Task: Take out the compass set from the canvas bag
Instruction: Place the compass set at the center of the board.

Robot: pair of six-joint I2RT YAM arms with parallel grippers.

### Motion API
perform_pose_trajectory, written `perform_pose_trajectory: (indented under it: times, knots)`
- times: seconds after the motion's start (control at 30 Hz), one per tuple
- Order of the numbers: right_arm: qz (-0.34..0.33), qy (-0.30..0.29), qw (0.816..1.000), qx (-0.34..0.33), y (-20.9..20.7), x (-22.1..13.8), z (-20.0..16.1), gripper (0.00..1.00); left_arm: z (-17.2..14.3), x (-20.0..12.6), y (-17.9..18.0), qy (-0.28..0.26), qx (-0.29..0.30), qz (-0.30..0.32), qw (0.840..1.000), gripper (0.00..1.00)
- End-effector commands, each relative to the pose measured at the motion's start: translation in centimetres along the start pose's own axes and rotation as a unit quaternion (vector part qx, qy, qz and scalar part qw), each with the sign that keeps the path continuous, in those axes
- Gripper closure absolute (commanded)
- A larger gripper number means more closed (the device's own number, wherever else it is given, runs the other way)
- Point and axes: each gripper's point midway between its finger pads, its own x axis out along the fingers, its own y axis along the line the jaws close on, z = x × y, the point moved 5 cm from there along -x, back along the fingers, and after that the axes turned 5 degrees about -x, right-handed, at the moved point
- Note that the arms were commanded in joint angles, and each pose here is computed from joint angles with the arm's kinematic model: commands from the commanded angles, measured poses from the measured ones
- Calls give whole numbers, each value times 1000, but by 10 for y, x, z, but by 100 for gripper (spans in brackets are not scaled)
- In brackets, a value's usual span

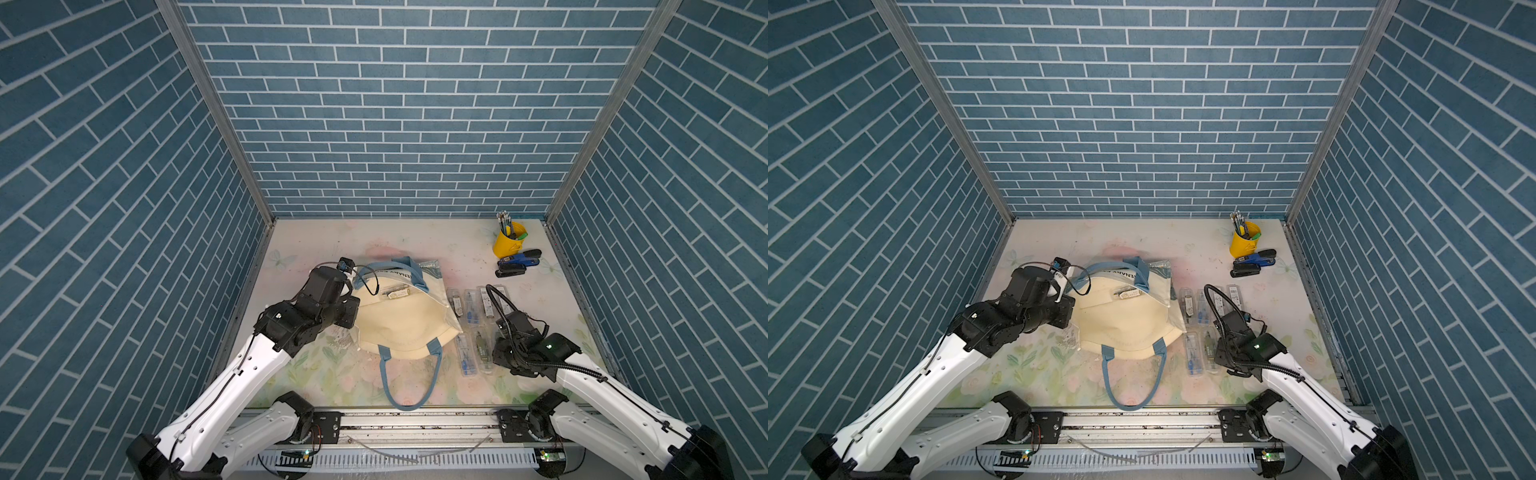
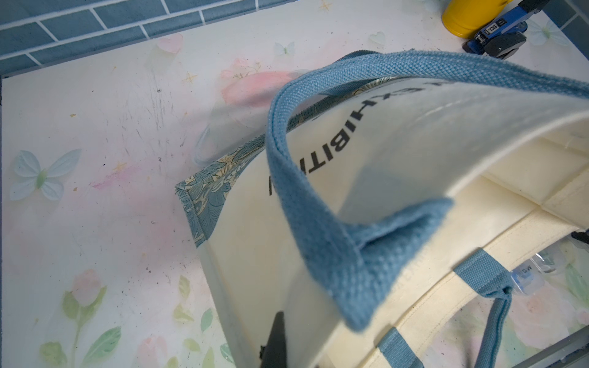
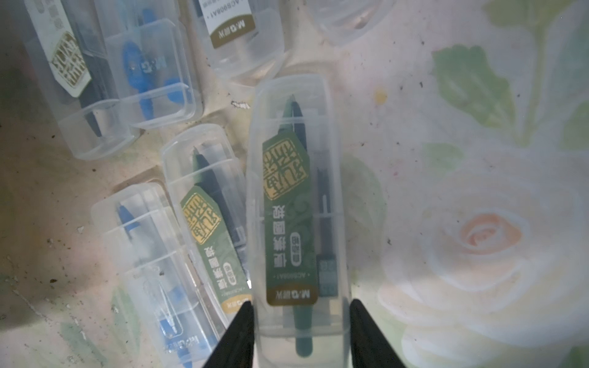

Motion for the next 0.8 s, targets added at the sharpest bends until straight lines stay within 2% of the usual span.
perform_pose_trajectory:
  times: [0.0,0.27,0.63,0.77]
  knots:
    - [-24,-3,1000,18,-10,5,-5,80,17,-12,-4,-36,-1,-14,999,100]
    - [-31,-17,999,24,-14,5,-4,67,18,-8,-6,-35,0,-18,999,100]
    - [-33,-19,999,30,-17,13,-6,61,22,-10,-8,-41,2,-23,999,100]
    - [-32,-31,998,39,-19,10,-5,50,22,-11,-7,-42,3,-22,999,100]
